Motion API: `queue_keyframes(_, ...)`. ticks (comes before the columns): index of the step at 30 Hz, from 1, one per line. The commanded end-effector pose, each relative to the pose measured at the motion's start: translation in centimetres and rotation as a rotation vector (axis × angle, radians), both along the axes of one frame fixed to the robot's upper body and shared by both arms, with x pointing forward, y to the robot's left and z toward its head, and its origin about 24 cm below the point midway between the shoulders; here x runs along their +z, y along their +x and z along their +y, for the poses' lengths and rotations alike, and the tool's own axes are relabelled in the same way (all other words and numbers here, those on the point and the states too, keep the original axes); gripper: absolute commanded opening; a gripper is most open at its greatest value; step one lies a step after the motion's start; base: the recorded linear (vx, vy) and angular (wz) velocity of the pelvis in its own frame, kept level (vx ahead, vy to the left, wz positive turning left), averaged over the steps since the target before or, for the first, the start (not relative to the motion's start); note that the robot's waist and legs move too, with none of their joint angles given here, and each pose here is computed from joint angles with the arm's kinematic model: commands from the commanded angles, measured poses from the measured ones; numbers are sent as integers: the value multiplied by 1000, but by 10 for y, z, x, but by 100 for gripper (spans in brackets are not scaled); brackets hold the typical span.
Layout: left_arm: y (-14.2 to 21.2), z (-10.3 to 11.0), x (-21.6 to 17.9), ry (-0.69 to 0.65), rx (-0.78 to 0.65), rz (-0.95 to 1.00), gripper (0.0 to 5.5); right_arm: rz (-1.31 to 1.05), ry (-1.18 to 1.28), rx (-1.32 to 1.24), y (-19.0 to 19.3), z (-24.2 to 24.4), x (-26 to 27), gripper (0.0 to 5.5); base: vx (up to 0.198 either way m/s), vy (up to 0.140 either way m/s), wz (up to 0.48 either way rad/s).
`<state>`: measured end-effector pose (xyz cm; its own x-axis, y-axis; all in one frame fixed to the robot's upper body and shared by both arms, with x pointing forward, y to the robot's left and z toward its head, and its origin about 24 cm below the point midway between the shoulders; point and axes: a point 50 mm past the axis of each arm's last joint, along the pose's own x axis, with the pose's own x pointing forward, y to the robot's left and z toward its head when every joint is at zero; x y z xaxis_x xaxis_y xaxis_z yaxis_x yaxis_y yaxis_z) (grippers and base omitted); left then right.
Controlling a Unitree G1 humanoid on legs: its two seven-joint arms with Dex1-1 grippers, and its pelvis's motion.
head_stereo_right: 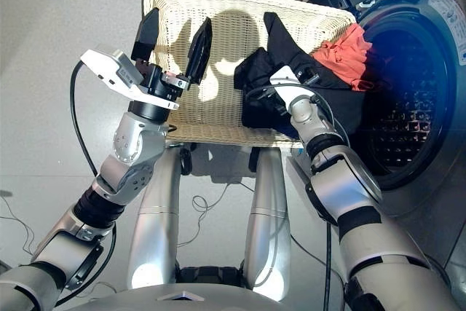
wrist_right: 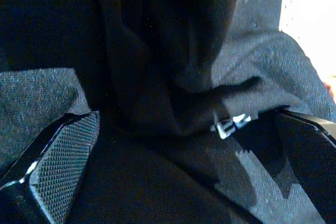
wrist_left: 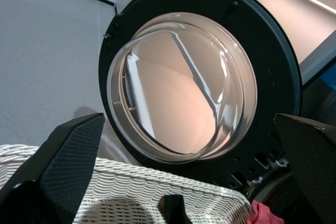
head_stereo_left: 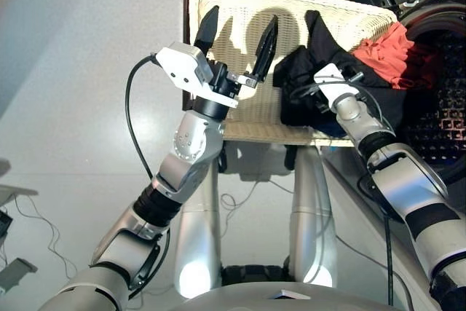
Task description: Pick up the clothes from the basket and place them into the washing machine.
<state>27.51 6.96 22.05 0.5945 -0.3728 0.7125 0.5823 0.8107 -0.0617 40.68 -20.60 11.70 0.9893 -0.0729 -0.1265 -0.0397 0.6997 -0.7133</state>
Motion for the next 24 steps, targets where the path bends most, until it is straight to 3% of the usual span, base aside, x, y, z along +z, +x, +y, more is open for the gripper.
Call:
queue_keyframes(1,-24,-1,27,-77,-67,-153,550,36,-7,-9,-2,0,-6,308,0,0,0)
queue_keyframes(2,-24,0,28,-78,-65,-155,550,39,-3,-8,-2,0,-7,82,0,0,0)
queue_keyframes(3,-24,0,29,-81,-65,-156,550,41,2,-8,-2,1,-8,0,0,0,0)
queue_keyframes(17,-25,3,28,-79,-64,-155,550,27,67,-16,-3,-5,-7,0,0,0,0)
queue_keyframes(24,-25,9,26,-74,-36,-154,550,-114,217,35,-4,-1,11,0,0,0,0)
